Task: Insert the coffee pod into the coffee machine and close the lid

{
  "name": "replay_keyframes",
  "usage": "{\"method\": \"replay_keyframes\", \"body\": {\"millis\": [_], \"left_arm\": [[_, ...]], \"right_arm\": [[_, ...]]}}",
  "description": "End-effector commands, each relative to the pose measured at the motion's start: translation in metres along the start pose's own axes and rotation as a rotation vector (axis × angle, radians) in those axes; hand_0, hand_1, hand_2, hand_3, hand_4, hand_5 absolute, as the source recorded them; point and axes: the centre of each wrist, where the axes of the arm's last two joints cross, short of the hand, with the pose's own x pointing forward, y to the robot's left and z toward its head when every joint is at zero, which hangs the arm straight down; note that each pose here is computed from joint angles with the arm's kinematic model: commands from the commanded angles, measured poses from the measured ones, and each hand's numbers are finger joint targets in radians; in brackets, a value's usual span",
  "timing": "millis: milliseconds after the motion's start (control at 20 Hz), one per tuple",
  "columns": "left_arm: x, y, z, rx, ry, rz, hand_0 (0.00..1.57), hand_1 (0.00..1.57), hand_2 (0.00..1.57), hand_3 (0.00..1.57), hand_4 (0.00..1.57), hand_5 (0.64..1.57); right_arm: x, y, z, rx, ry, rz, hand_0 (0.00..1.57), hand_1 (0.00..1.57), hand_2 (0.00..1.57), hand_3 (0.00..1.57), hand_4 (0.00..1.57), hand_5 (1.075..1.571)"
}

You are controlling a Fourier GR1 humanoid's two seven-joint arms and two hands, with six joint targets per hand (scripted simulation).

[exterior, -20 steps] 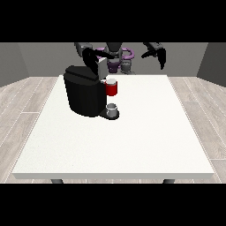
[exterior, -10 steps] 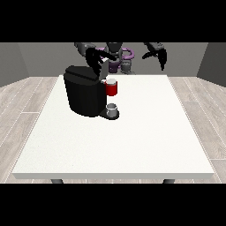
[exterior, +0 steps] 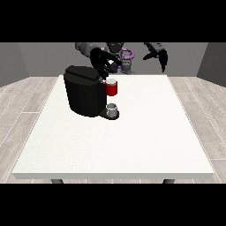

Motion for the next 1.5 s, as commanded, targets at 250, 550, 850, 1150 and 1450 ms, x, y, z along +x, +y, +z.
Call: {"method": "replay_keyframes", "body": {"millis": [250,550,850,1150,1450], "left_arm": [[0.020,-0.009,-0.022,-0.065,-0.086,-0.020,0.00,0.00,0.00,0.00,0.38,1.571],[0.029,-0.031,-0.034,-0.141,-0.103,0.006,0.00,0.00,0.00,0.00,0.44,1.571],[0.049,-0.012,-0.043,-0.141,-0.167,-0.016,0.00,0.00,0.00,0.00,0.42,1.571],[0.053,0.002,-0.040,-0.111,-0.185,-0.014,0.00,0.00,0.00,0.00,0.22,1.571],[0.041,0.012,-0.036,-0.094,-0.179,-0.023,0.00,0.00,0.00,0.00,0.27,1.571]], "right_arm": [[0.080,0.018,0.007,0.049,-0.265,0.017,0.00,0.00,0.00,0.00,0.05,1.571],[0.101,-0.006,0.010,0.011,-0.262,0.029,0.00,0.00,0.00,0.00,0.00,1.571],[0.107,-0.009,0.006,-0.037,-0.352,0.010,0.00,0.00,0.00,0.00,0.00,1.571],[0.120,0.001,-0.007,0.018,-0.368,-0.035,0.00,0.00,0.00,0.00,0.05,1.571],[0.141,0.034,-0.007,0.057,-0.427,-0.060,0.00,0.00,0.00,0.00,0.00,1.571]]}}
